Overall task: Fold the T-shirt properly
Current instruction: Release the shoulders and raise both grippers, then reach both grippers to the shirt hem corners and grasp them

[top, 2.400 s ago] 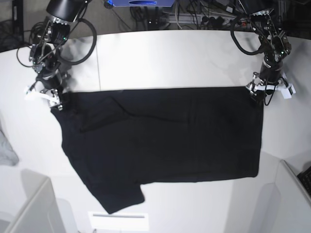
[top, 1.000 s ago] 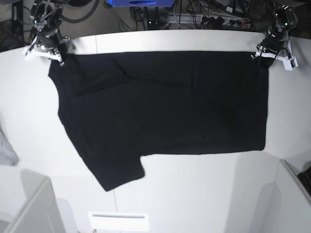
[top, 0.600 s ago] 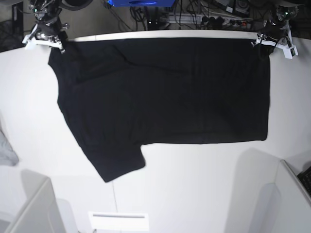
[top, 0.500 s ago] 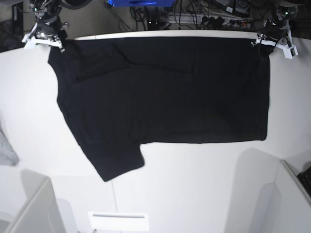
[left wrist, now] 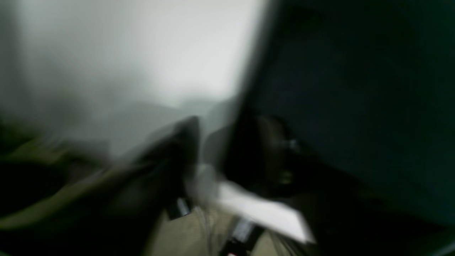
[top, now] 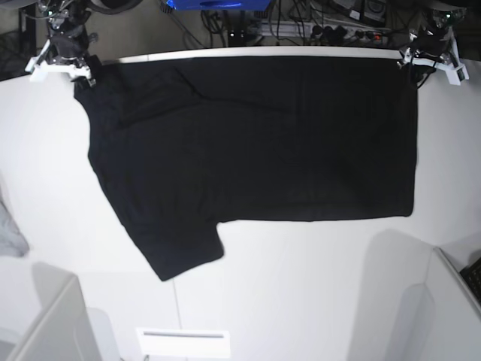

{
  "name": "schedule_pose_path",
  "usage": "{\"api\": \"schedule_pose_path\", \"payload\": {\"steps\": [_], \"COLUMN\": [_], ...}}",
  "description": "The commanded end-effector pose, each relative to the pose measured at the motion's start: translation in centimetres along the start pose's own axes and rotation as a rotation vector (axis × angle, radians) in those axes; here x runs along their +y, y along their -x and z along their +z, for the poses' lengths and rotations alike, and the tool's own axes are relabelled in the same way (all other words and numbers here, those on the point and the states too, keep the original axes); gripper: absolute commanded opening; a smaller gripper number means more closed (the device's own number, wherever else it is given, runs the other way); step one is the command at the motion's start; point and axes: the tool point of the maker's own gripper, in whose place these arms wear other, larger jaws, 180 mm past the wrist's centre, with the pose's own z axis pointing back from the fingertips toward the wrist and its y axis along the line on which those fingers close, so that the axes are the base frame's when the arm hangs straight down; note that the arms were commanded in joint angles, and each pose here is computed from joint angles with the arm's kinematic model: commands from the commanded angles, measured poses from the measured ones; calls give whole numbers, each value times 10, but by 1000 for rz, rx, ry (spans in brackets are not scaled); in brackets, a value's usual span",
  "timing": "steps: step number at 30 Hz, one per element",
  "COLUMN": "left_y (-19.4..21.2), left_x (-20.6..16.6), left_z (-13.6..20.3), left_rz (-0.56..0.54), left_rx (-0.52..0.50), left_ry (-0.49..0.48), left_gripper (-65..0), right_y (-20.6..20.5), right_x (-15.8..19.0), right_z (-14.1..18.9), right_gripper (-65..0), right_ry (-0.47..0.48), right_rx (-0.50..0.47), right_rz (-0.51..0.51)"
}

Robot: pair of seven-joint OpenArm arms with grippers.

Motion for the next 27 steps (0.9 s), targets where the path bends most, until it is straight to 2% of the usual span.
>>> {"api": "schedule_pose_path", "payload": {"steps": [1,3,5,10,13,15,18,21,27], "left_y": [-17,-29,-45,-100,-135,-154,-184,-213,-248], "left_x": [0,2,1,-2,-10,-14,-32,-41,-76], "left_z": [6,10,15,26,24,22,21,24,10], "left_rz": [-21,-24,-32,-45,-52,-67,-67,-109,-326], "left_rx": [-45,-80,-124,-270,-346,-381,-451,-518,-582], "left_ry": [5,-3,-4,-4,14,25,64,51,-56], "left_gripper": [-267,-174,-125,-125,-125,-125,-125,-125,-127], "right_y": [-11,-18,-28,-81,-114,-131,-141,-145,-156], "right_x": [0,-6,-9,-1,15,38,70,104,170], "right_z": [4,7,8,5,-1,-12,-35,-57,-92], "right_gripper": [-437,-437,-437,-437,-431,-428,-428,-428,-426], "right_ry": [-1,15,24,3,-13,-38,-67,-113,-203], "right_rx": [-36,-61,-96,-216,-282,-310,-300,-279,-247], "right_rz": [10,-7,-28,-9,64,137,256,336,417]}}
